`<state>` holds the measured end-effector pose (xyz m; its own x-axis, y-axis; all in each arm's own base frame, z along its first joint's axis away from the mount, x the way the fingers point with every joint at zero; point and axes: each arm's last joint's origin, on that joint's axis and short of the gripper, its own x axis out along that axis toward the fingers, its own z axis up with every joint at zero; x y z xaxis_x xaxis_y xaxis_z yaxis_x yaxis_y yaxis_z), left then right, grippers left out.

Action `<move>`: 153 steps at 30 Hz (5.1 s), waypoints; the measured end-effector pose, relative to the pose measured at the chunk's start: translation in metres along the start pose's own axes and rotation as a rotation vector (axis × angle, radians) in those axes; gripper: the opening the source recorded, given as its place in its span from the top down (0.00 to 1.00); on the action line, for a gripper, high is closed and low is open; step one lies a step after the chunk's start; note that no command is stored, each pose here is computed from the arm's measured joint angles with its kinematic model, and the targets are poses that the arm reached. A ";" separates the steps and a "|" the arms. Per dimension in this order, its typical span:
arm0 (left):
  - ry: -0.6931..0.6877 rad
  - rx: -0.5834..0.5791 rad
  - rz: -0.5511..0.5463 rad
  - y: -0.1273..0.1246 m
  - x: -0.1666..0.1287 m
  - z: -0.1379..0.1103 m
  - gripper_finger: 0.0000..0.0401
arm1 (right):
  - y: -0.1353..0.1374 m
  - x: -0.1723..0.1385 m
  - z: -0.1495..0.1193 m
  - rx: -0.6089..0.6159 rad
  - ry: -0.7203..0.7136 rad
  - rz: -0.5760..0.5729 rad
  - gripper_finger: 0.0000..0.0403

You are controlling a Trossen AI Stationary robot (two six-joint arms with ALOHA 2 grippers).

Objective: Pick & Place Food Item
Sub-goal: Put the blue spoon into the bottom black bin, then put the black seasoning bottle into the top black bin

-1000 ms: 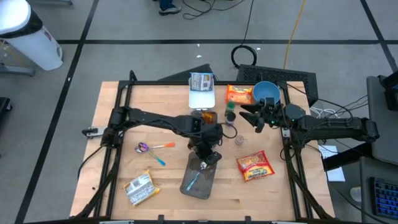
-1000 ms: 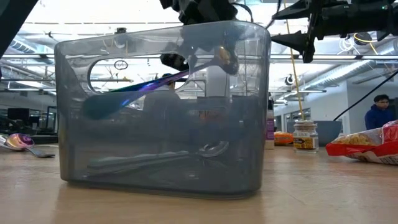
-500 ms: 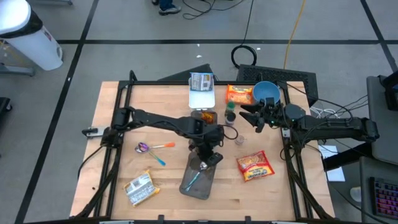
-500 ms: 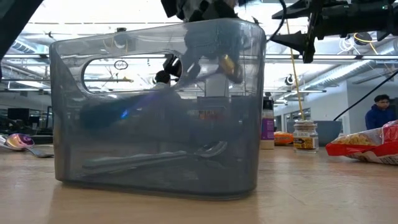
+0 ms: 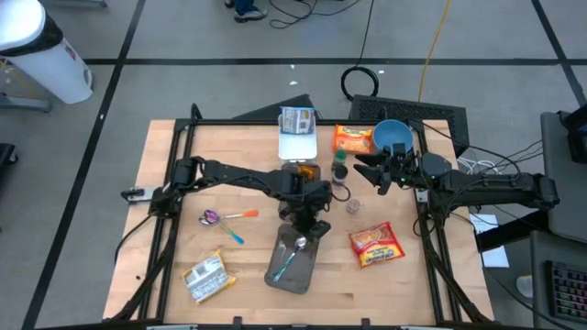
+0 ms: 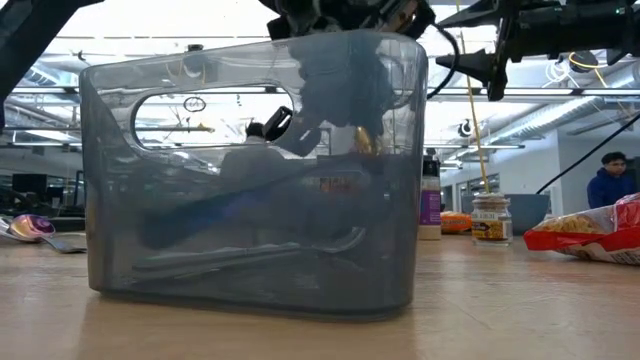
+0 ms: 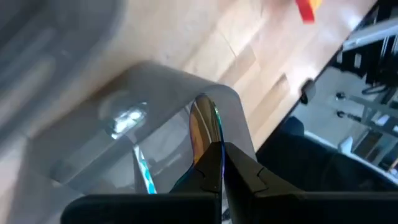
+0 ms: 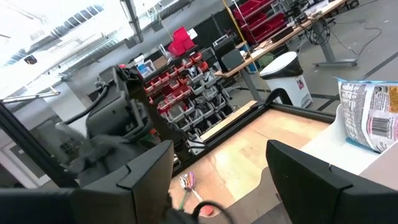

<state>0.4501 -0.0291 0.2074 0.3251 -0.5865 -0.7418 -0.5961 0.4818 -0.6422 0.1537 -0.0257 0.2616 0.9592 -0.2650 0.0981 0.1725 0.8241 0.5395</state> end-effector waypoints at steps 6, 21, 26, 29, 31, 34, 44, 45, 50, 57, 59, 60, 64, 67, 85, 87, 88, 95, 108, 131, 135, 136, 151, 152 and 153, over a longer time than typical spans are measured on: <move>-0.013 -0.047 0.017 0.011 -0.001 0.006 0.99 | 0.000 0.000 0.000 0.000 0.000 0.000 0.37; -0.038 -0.131 -0.017 0.018 0.004 0.012 0.98 | 0.000 0.000 0.000 -0.004 0.000 0.000 0.37; -0.071 -0.145 -0.035 0.016 0.004 0.015 0.98 | 0.000 0.000 0.000 -0.004 0.000 0.000 0.37; -0.080 -0.154 -0.029 0.016 0.004 0.015 0.96 | 0.000 0.000 0.000 -0.004 0.000 0.000 0.37; -0.081 -0.155 -0.029 0.016 0.003 0.016 0.97 | 0.000 0.000 0.000 -0.004 0.000 0.000 0.37; -0.082 -0.155 -0.029 0.016 0.003 0.016 0.99 | 0.000 0.000 0.000 -0.004 0.000 0.000 0.37; -0.113 -0.164 -0.015 0.017 0.003 0.017 0.93 | 0.000 0.000 0.000 -0.004 0.001 0.000 0.37; -0.113 -0.164 -0.016 0.017 0.003 0.017 0.93 | 0.000 0.000 0.000 -0.004 0.001 0.000 0.37; -0.123 -0.163 -0.012 0.017 0.003 0.017 0.93 | 0.000 0.000 0.000 -0.004 0.001 0.000 0.37; -0.151 -0.121 -0.059 0.012 0.002 0.021 0.92 | 0.000 0.000 0.000 -0.004 0.001 0.000 0.37; -0.148 -0.090 -0.117 0.008 0.000 0.024 0.92 | 0.000 0.000 0.000 -0.004 0.001 0.001 0.37; -0.144 -0.072 -0.152 0.006 -0.001 0.026 0.92 | 0.000 0.000 0.000 -0.004 0.002 0.002 0.37; -0.116 -0.014 -0.296 -0.005 -0.011 0.031 0.92 | 0.001 0.000 -0.001 -0.001 0.016 0.022 0.37; -0.141 0.030 -0.361 -0.017 -0.025 0.027 0.92 | 0.001 0.000 -0.001 0.003 0.018 0.024 0.37; -0.951 0.661 -0.106 -0.063 -0.214 -0.103 0.92 | -0.002 -0.003 -0.010 0.065 0.171 0.049 0.37; -1.010 0.689 -0.037 -0.059 -0.230 -0.121 0.92 | -0.003 -0.003 -0.012 0.092 0.199 0.052 0.37; -1.031 0.701 -0.014 -0.057 -0.238 -0.130 0.92 | -0.003 -0.003 -0.013 0.108 0.205 0.048 0.37; -0.959 0.684 0.179 -0.029 -0.262 -0.180 0.92 | -0.005 -0.001 -0.016 0.153 0.222 0.028 0.37; -0.710 0.524 0.658 0.023 -0.223 -0.205 0.92 | -0.014 0.011 -0.026 0.238 0.196 -0.147 0.37; -0.869 0.563 0.179 0.128 -0.164 -0.211 0.86 | -0.016 0.067 -0.030 0.350 -0.301 -0.024 0.37; -0.878 0.541 0.145 0.130 -0.171 -0.202 0.72 | -0.014 0.068 -0.026 0.387 -0.380 0.019 0.37; -0.881 0.537 0.129 0.130 -0.172 -0.200 0.68 | -0.014 0.067 -0.025 0.391 -0.406 0.015 0.37; -1.352 0.664 0.072 0.109 -0.210 -0.174 0.33 | -0.016 0.068 0.000 0.397 -0.355 0.294 0.35; -1.389 0.652 0.070 0.108 -0.212 -0.171 0.33 | -0.016 0.068 0.004 0.390 -0.354 0.316 0.35; -1.429 0.644 0.060 0.106 -0.215 -0.168 0.33 | -0.016 0.068 0.008 0.383 -0.354 0.333 0.34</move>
<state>0.1934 0.0385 0.3310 0.9354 0.3419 -0.0896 -0.3527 0.8861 -0.3007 0.2149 -0.0607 0.2664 0.8041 -0.2282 0.5489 -0.2791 0.6703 0.6875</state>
